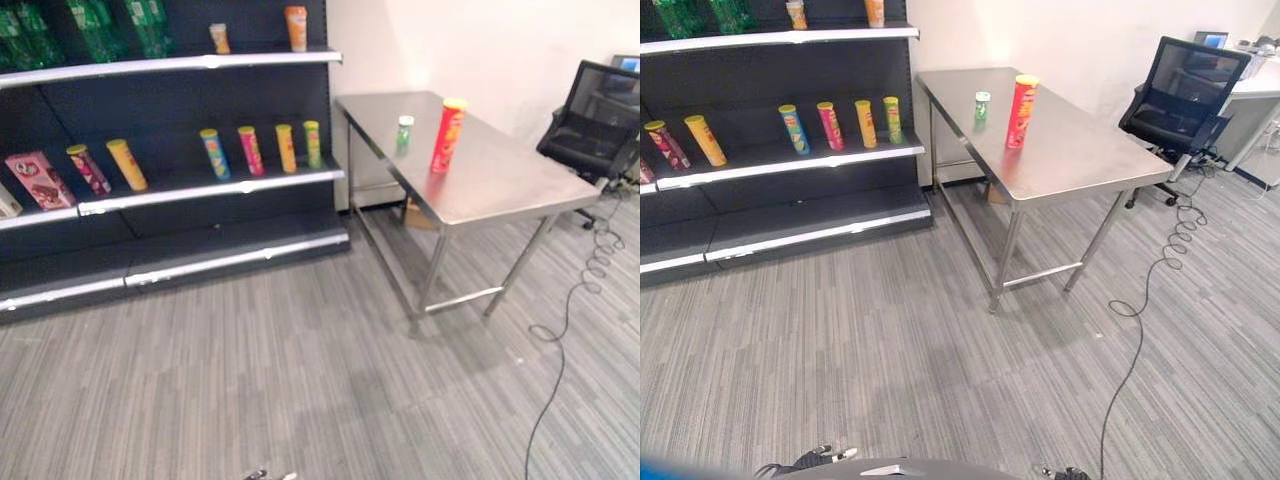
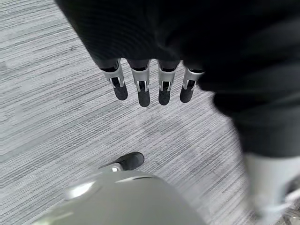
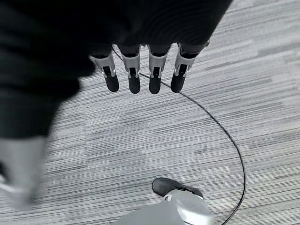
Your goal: Put the goods on the table back onto the shelves and tidy them up.
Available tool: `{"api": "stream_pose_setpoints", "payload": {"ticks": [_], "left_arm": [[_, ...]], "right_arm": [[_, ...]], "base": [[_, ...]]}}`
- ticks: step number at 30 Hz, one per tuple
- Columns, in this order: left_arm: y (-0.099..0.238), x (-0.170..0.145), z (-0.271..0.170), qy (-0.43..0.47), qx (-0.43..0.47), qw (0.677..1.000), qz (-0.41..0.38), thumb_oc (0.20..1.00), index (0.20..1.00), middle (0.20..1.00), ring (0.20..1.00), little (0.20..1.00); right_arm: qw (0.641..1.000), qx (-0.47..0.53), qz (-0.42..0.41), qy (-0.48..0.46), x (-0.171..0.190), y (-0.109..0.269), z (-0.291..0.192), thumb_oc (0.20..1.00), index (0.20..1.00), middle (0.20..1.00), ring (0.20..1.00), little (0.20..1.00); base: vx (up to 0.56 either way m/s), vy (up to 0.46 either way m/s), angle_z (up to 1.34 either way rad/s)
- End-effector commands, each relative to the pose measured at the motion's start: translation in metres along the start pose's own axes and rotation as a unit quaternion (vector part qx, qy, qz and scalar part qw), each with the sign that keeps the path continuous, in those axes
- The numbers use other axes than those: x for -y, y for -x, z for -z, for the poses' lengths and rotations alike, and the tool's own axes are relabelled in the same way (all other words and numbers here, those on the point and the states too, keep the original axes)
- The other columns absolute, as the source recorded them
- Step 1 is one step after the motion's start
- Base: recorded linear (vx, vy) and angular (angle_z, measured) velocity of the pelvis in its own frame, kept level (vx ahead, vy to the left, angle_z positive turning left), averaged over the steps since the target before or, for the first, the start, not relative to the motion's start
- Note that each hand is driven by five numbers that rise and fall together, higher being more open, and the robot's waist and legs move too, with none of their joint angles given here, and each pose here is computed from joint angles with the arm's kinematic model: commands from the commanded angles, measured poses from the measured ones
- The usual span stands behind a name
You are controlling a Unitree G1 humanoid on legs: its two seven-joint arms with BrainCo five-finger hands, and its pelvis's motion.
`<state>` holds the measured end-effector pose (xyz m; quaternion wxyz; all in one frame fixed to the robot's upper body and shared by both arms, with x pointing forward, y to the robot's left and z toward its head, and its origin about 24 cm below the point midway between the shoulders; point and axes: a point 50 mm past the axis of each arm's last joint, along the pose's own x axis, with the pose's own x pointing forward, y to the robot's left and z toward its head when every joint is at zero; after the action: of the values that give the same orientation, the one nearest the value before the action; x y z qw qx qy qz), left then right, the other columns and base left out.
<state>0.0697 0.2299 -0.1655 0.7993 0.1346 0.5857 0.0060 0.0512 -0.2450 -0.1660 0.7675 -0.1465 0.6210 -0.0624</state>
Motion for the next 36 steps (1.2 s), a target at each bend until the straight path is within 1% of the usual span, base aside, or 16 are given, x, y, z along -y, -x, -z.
{"api": "stream_pose_setpoints", "payload": {"ticks": [1,5,6,8,15,36], "left_arm": [[-0.003,-0.011,-0.021,0.017,0.024,0.999,-0.015,1.0,1.0,1.0,1.0,1.0],[-0.004,-0.009,-0.024,0.013,0.028,0.999,-0.012,1.0,1.0,1.0,1.0,1.0],[-0.004,-0.007,-0.026,-0.012,0.031,0.999,-0.006,1.0,1.0,1.0,1.0,1.0],[-0.004,-0.005,-0.026,-0.027,0.03,0.999,-0.003,1.0,1.0,1.0,1.0,1.0],[-0.004,-0.005,-0.026,-0.061,0.027,0.998,-0.004,1.0,1.0,1.0,1.0,1.0],[-0.004,-0.013,-0.025,-0.075,0.023,0.997,-0.019,1.0,1.0,1.0,1.0,1.0]], "right_arm": [[0.999,0.026,0.03,0.003,0.021,-0.003,-0.025,1.0,1.0,1.0,1.0,1.0],[0.999,0.028,0.029,0.004,0.02,-0.003,-0.026,1.0,1.0,1.0,1.0,1.0],[0.999,0.029,0.027,0.006,0.019,-0.003,-0.027,1.0,1.0,1.0,1.0,1.0],[0.999,0.032,0.027,0.008,0.019,-0.003,-0.029,1.0,1.0,1.0,1.0,1.0],[0.999,0.038,0.028,0.023,0.021,-0.003,-0.033,1.0,1.0,1.0,1.0,1.0],[0.996,0.045,0.028,0.065,0.023,-0.003,-0.04,1.0,1.0,1.0,1.0,1.0]], "base": [[0.0,0.0,0.0],[0.0,0.0,0.0],[0.0,0.0,0.0],[0.0,0.0,0.0],[0.0,0.0,0.0],[0.0,0.0,0.0]]}}
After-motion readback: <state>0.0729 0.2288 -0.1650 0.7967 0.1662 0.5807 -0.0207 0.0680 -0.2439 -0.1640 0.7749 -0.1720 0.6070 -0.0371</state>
